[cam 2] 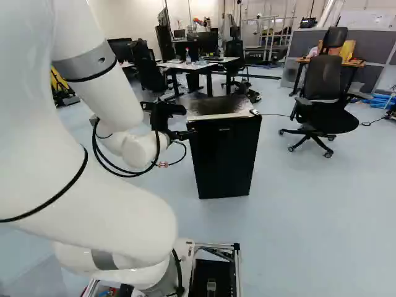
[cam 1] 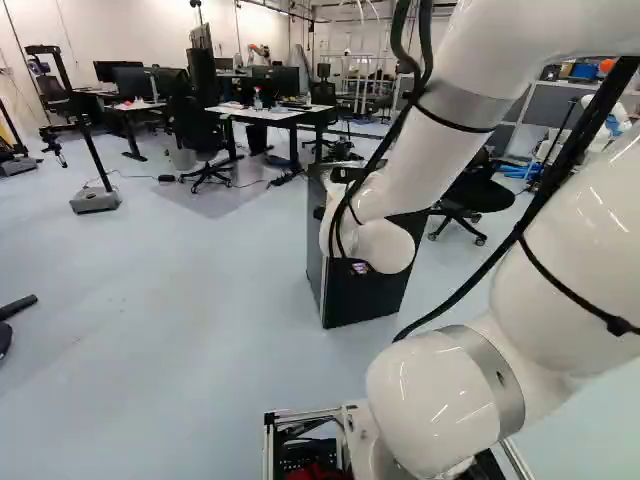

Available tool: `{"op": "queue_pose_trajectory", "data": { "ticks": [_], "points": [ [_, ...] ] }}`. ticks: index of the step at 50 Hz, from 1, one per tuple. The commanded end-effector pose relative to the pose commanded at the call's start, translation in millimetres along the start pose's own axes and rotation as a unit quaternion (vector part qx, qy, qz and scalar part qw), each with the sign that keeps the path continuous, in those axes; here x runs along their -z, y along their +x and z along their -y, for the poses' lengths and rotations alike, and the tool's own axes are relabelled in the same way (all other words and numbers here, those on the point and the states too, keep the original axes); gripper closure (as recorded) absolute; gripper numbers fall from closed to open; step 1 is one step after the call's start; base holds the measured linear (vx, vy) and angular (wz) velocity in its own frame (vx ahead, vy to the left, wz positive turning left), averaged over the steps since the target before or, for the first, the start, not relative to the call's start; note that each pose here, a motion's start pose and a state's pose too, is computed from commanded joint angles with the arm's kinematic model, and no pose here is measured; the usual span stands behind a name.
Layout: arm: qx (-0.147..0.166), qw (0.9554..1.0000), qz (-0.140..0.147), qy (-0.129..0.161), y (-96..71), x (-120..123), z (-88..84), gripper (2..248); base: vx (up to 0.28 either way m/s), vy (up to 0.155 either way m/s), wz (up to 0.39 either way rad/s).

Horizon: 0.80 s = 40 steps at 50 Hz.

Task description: Grab a drink from the fridge

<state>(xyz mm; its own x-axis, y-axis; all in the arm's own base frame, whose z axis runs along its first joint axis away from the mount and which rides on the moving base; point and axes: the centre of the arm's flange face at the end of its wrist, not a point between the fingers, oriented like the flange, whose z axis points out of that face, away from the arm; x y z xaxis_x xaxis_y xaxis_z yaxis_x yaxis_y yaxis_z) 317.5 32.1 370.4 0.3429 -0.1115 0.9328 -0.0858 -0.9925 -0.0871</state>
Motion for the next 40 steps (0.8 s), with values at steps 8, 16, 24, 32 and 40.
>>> {"op": "queue_pose_trajectory", "data": {
  "ticks": [8, 16, 24, 32, 40],
  "points": [
    [-0.008, 1.0, 0.001, -0.006, 0.9, -3.3, 4.1, 3, 0.0, 0.0, 0.0],
    [-0.016, 0.9998, 0.001, -0.01, 1.6, -5.7, 8.7, 3, 0.0, 0.0, 0.0],
    [-0.021, 0.9997, -0.001, -0.013, 2.2, -8.6, 13.9, 3, 0.0, 0.0, 0.0],
    [-0.024, 0.9996, -0.002, -0.017, -0.8, -14.1, 19.1, 3, 0.0, 0.0, 0.0],
    [-0.025, 0.9995, -0.004, -0.021, -4.6, -20.3, 24.4, 3, 0.0, 0.0, 0.0]
  ]
}}
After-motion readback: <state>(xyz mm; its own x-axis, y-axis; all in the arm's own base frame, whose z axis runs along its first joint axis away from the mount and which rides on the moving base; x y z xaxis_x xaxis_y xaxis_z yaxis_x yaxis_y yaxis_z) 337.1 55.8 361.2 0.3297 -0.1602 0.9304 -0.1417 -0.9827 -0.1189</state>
